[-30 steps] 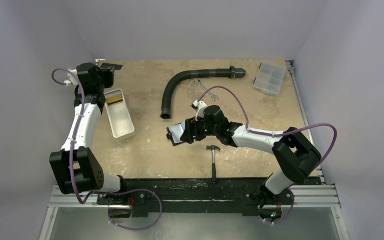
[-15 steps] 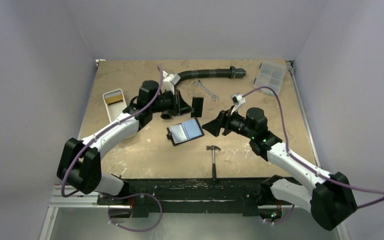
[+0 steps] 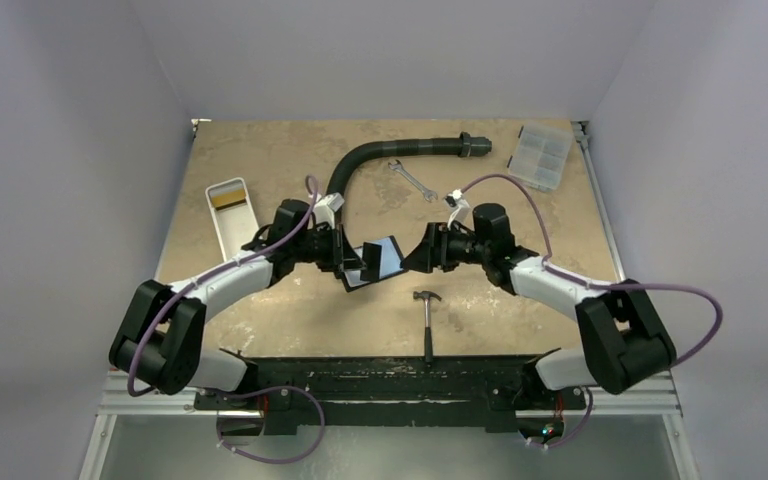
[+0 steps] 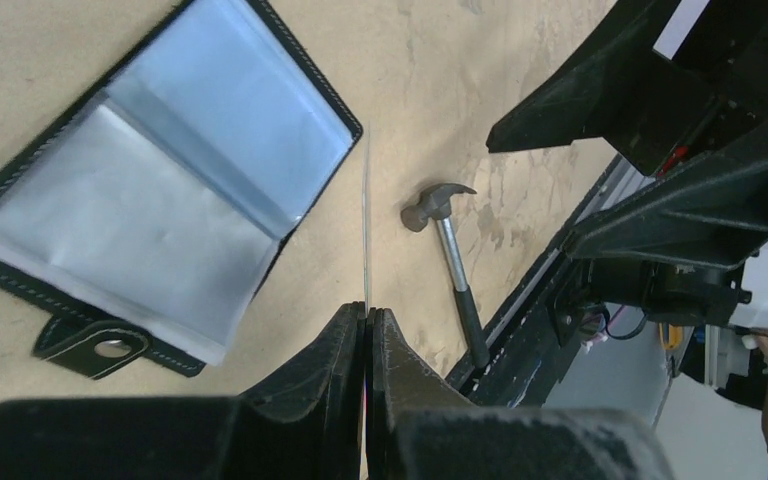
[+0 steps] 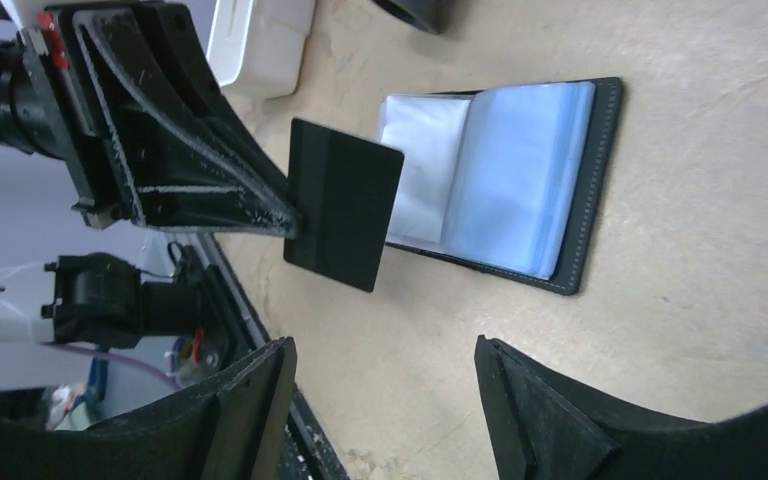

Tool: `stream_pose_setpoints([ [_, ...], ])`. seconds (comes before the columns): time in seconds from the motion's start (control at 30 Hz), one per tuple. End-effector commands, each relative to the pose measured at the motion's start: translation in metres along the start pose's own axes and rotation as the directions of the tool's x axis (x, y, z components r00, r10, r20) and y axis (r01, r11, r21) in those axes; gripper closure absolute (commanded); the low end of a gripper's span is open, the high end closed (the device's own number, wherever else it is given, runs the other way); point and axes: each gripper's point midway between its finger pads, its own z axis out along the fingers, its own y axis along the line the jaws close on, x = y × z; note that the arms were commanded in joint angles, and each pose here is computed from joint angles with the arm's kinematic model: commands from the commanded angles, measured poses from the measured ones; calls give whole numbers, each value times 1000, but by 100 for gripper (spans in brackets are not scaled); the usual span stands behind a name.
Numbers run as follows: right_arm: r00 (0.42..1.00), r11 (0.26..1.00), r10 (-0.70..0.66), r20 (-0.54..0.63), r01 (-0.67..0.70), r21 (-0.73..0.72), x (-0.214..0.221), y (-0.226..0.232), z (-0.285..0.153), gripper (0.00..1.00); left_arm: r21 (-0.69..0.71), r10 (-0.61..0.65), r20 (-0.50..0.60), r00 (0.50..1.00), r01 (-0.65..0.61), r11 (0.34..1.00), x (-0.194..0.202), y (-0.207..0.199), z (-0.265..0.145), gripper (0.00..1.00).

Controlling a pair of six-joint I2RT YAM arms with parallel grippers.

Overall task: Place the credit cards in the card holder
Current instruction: Insert the credit card into the card holder.

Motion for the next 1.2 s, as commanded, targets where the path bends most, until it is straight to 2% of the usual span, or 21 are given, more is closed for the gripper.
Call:
stream_pose_setpoints([
  [0.0,999,986,-42,-19,39,-163,-20,31,11,28,-60,-89,105,990,96,994,-27,14,-16,100],
  [0.07,999,986,-20,-37,13,-165,-24,26,23,32,-64,-202,111,973,210,976,-25,32,-19,100],
  [0.13,999,983,-6,-48,-3,-182,-27,25,32,41,-21,-269,107,957,273,962,-23,39,-20,100],
  [0.33,994,978,36,-100,-56,-202,-32,12,61,73,-10,-292,82,953,294,956,-14,51,-10,100],
  [0.43,993,980,42,-113,-63,-189,-32,1,73,82,-8,-299,54,953,300,954,-8,56,-5,100],
  [0.77,985,990,92,-144,-105,-89,-17,-39,94,96,8,-344,-24,939,344,939,11,66,8,100],
  [1.0,984,994,108,-144,-104,40,-10,-67,98,100,52,-371,-58,927,373,926,16,65,15,100],
  [1.17,982,993,116,-152,-109,52,-6,-72,99,100,64,-396,-69,916,400,914,18,68,20,100],
])
